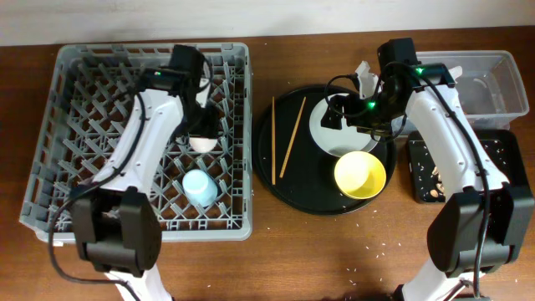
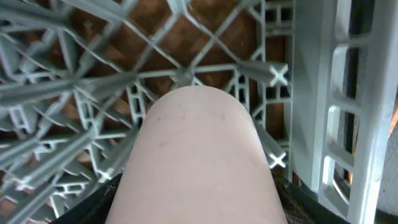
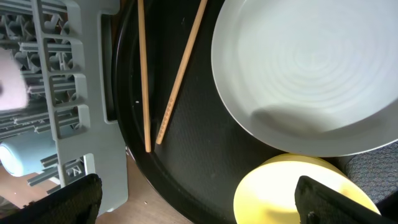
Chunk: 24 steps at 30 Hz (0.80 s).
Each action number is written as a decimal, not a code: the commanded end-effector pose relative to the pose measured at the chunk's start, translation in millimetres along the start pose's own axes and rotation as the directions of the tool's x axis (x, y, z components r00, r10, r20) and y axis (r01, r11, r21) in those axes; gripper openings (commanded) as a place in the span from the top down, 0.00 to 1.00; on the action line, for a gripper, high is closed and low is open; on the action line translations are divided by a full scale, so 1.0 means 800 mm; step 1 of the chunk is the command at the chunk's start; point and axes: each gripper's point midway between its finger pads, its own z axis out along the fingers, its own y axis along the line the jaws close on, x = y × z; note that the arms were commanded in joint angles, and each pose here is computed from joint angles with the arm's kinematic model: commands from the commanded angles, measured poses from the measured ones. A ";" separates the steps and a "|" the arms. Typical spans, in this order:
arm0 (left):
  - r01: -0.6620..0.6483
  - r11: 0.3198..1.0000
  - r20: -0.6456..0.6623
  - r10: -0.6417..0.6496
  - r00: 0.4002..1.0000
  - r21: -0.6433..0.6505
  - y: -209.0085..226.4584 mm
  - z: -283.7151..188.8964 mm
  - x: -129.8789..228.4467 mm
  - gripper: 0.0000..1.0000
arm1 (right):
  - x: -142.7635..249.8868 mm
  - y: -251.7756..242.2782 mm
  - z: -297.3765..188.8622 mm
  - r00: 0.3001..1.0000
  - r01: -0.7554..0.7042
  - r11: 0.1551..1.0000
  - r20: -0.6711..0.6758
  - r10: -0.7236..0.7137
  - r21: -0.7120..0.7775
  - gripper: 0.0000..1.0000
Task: Sort waste into correct bins and load items into the dishwasher rack
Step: 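Place the pink cup upside down in the rack with left gripper, then grasp the yellow bowl with the left gripper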
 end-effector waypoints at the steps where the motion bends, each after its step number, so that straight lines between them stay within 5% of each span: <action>1: -0.039 0.998 -0.068 0.036 0.997 -0.054 -0.002 0.021 0.009 0.59 | -0.003 0.002 -0.014 0.999 0.024 1.000 0.028 -0.025 0.010 0.00; 4: -0.046 0.997 -0.106 0.039 0.994 -0.067 0.000 0.028 0.018 0.58 | -0.001 0.002 -0.014 1.000 0.021 1.000 0.021 -0.022 0.011 0.00; 9: -0.041 0.997 -0.094 0.034 0.995 -0.066 0.002 0.028 0.014 0.26 | -0.001 0.002 -0.014 1.000 0.020 1.000 0.020 -0.021 0.011 0.00; 18: -0.032 0.999 0.070 0.034 0.997 -0.030 -0.009 -0.073 -0.044 0.23 | -0.028 0.016 -0.053 0.993 0.048 0.999 0.111 -0.048 0.007 0.00; 24: -0.120 0.971 0.092 0.103 0.991 0.206 -0.096 -0.095 -0.040 0.25 | -0.026 -0.016 -0.112 0.986 -0.034 0.995 0.168 0.018 0.092 0.04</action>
